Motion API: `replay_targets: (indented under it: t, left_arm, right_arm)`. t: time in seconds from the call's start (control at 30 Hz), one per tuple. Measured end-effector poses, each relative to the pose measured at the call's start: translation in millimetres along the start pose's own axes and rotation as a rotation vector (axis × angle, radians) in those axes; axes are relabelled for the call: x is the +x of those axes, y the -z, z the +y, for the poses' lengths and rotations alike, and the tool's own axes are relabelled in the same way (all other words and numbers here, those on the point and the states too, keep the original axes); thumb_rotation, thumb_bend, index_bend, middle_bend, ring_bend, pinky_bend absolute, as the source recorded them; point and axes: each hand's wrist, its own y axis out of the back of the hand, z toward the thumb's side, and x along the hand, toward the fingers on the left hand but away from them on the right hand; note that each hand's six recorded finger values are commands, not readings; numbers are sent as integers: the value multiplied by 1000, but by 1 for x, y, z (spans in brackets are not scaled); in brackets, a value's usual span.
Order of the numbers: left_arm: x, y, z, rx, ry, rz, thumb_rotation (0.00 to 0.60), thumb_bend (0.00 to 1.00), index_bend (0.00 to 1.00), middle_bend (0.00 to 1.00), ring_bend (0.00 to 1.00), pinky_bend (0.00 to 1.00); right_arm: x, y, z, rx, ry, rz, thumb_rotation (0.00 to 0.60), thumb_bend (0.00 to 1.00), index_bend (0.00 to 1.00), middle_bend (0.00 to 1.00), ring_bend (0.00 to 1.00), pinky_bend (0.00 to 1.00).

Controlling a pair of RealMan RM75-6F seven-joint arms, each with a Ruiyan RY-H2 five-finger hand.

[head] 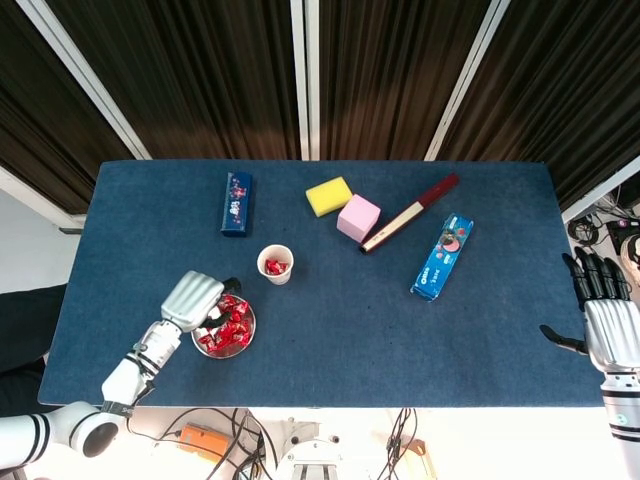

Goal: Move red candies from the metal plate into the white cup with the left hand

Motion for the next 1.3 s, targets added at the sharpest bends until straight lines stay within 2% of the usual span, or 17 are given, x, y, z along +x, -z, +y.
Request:
replay_targets:
  t: [0.23, 0.47, 0.8, 1.13, 1.3]
  left_arm:
    - [5, -3, -24, 36, 61, -3, 600, 235, 400, 926, 866, 844]
    - [9, 2, -35, 69, 85, 17, 600, 245, 424, 926, 866, 844]
    - [7, 3, -38, 64, 88, 21, 600, 263, 456, 926, 866, 844]
    - [9, 3, -42, 43, 102, 19, 600, 405, 572, 926, 867, 845]
    - [9, 6, -40, 32, 95, 25, 600, 418, 597, 926, 869, 844]
  right_arm:
    - [2, 2, 0, 0, -1, -8, 600, 111, 0, 14, 0, 0]
    - [2, 3, 0, 1, -3, -13, 600, 111, 0, 14, 0, 0]
    - [1, 0, -2, 4, -8, -10, 600, 110, 0, 14, 0, 0]
    - [1, 0, -1, 6, -9, -12, 600, 110, 0, 14, 0, 0]
    - [0, -1, -1, 7, -10, -8, 600, 110, 0, 14, 0, 0]
